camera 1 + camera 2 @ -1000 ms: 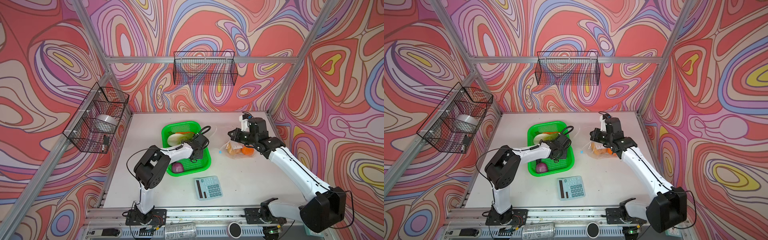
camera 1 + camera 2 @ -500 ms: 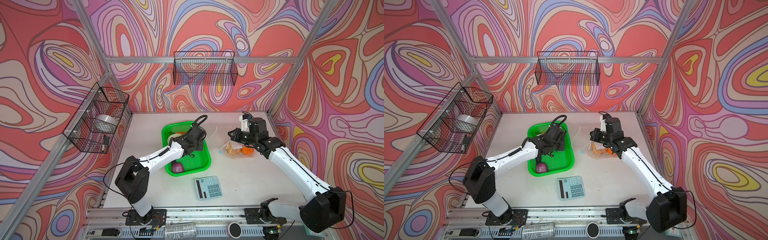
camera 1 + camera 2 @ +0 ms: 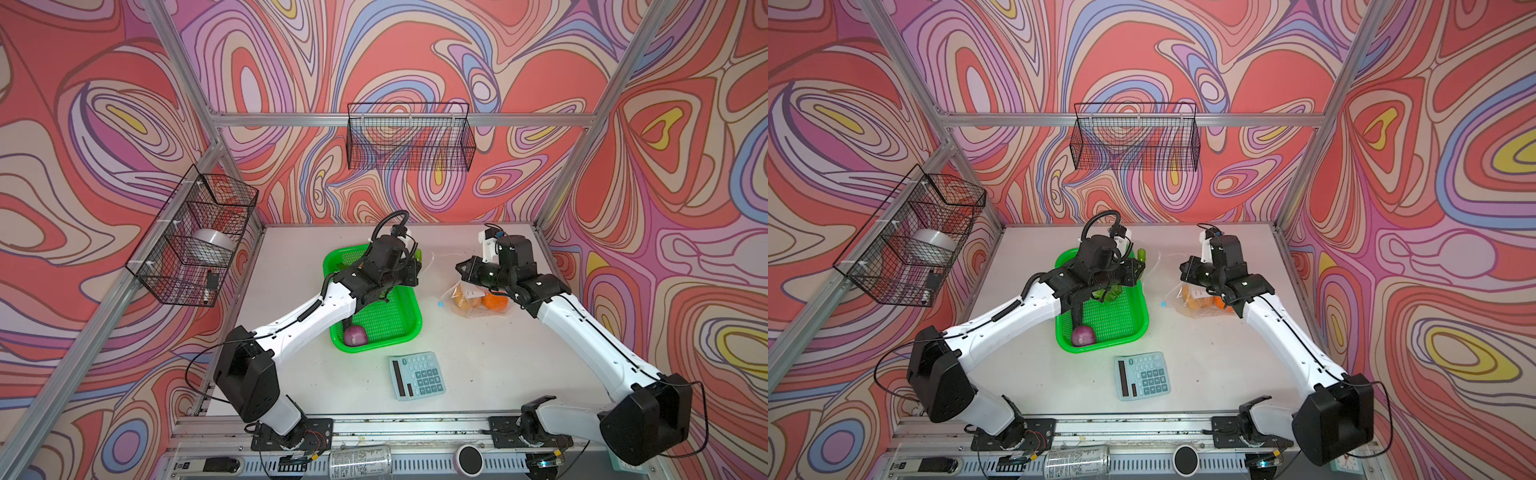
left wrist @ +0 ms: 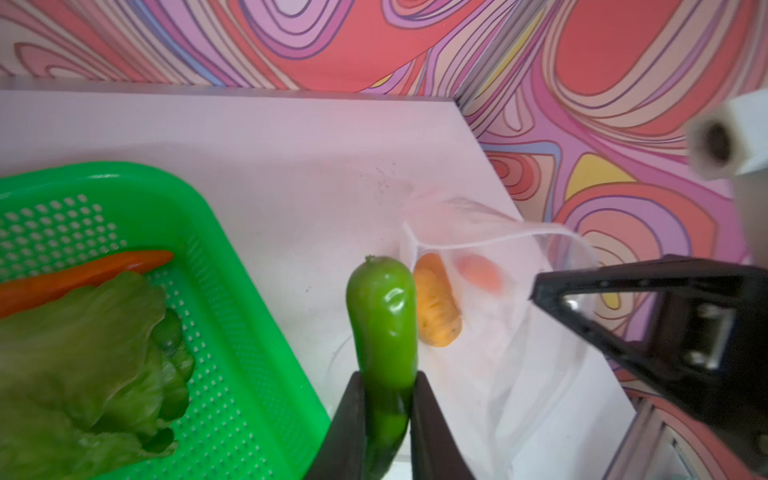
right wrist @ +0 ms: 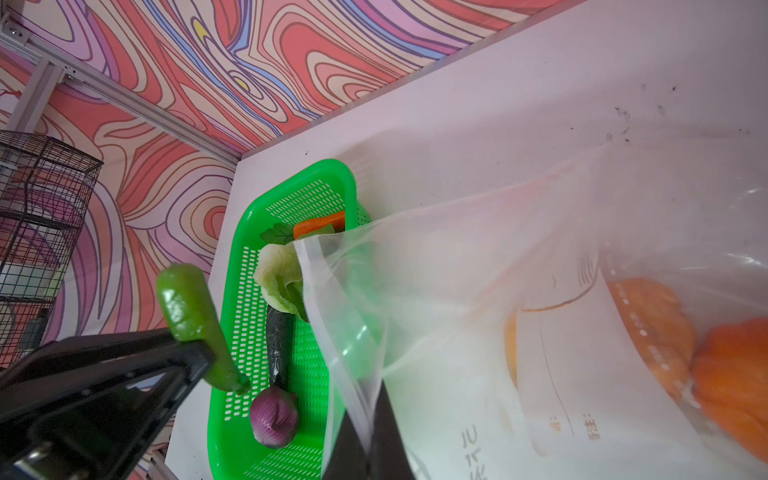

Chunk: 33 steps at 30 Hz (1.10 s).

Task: Place the food in the zip-top bag and seal the zipper
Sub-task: 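Carry the green chili with the left gripper into the bag, release, withdraw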

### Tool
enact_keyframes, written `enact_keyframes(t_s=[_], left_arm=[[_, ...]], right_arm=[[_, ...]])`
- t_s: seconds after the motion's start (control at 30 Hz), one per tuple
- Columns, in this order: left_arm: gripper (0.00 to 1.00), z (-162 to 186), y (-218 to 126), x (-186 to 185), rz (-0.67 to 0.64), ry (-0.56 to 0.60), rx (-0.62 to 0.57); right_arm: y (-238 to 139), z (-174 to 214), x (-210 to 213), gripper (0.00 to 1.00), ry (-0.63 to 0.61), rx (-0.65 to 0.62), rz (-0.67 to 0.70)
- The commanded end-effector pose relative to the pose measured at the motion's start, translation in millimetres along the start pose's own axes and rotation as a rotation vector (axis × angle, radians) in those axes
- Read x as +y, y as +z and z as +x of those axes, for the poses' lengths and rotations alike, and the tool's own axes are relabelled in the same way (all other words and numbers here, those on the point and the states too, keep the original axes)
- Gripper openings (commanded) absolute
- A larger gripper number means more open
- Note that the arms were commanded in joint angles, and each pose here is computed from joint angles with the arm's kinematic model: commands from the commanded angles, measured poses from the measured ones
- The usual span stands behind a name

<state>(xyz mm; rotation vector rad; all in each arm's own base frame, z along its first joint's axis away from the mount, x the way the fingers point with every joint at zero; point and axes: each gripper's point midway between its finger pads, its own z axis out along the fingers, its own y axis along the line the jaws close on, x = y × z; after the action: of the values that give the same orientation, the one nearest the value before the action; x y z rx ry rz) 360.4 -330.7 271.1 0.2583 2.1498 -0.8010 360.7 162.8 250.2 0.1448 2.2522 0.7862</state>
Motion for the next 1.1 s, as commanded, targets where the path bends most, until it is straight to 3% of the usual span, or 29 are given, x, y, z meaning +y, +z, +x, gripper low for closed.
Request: enact_keyframes(t_s=[0.0, 0.27, 0.83, 0.9, 0.97, 1.03, 1.07], left_arm=[[0.0, -13.4, 3.2, -40.4, 0.159, 0.011, -0.01], [0.0, 5.1, 36.8, -53.8, 0.232, 0.035, 0.01], [0.02, 65.4, 74.9, -9.3, 0.085, 0.063, 0.165], [0.1, 68.1, 76.2, -8.0, 0.081, 0.067, 0.18], [0.29, 68.9, 76.9, -7.5, 0.074, 0.071, 0.192], [0.55, 67.9, 76.8, -8.2, 0.068, 0.073, 0.2], [0.61, 67.0, 76.4, -7.8, 0.066, 0.071, 0.2]], right_arm=[[-3.8, -6.0, 4.4, 0.0, -0.01, -0.021, -0.011], [-4.5, -3.2, 4.8, 0.0, -0.005, -0.017, -0.021], [-10.9, -5.7, 7.3, 0.0, -0.004, -0.039, -0.028], [-10.8, -6.0, 7.9, 0.0, -0.002, -0.04, -0.031], [-11.2, -6.1, 8.1, 0.0, -0.003, -0.04, -0.032], [-10.7, -5.1, 7.5, 0.0, 0.003, -0.038, -0.031], [-10.3, -4.4, 7.0, 0.0, 0.005, -0.035, -0.03]])
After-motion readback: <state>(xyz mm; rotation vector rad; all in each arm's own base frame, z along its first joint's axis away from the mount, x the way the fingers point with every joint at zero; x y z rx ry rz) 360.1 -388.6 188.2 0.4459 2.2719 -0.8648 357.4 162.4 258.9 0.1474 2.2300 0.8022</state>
